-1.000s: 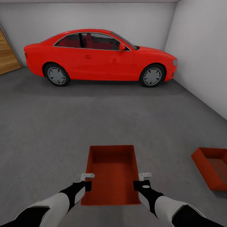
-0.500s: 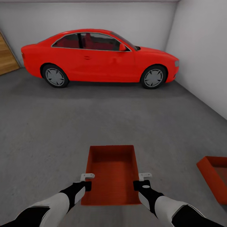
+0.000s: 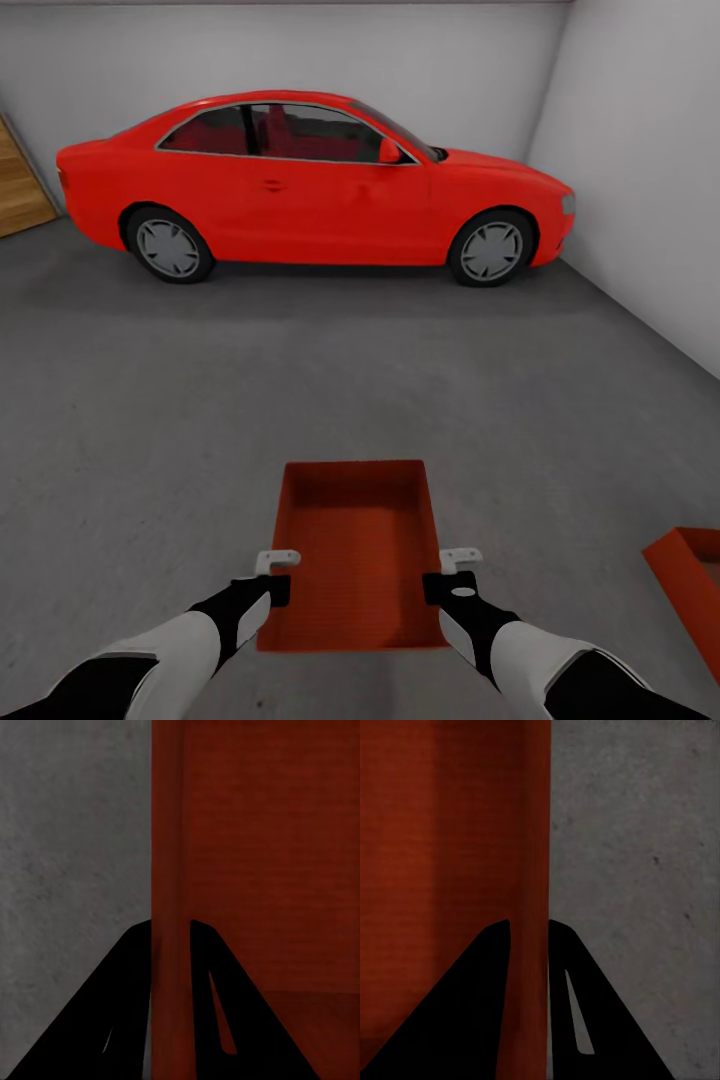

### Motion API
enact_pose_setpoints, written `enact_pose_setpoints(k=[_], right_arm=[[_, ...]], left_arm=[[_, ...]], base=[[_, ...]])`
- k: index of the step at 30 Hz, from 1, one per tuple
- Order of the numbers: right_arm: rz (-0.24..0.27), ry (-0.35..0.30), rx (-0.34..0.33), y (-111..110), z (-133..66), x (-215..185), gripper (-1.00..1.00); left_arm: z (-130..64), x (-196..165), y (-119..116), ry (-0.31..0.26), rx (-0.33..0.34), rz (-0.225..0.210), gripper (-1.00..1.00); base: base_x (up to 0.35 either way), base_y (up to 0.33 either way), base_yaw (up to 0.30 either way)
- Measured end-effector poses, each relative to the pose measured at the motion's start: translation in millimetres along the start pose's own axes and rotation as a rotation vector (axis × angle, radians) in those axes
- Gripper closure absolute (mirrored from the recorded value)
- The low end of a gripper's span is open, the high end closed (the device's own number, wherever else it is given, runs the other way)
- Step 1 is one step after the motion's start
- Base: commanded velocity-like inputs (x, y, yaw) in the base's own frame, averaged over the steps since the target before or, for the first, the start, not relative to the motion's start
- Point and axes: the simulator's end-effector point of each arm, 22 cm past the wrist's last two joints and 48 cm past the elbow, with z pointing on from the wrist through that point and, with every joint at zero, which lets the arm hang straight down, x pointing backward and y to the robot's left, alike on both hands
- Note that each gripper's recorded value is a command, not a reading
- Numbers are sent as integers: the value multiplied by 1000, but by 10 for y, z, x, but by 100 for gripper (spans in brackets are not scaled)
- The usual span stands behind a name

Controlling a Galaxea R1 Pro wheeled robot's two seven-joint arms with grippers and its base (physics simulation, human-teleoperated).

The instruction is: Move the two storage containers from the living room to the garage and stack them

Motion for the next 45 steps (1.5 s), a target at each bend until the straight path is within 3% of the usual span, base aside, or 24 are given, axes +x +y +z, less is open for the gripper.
enact_pose_setpoints(k=[34,45], right_arm=[[0,-1,0,0,0,-2,100],[0,-3,0,-1,5,-10,100]], left_arm=[[0,-2,0,-1,0,0,100],[4,-7,-2,-2,0,-1,100]], base=[[321,0,0],[44,0,0]])
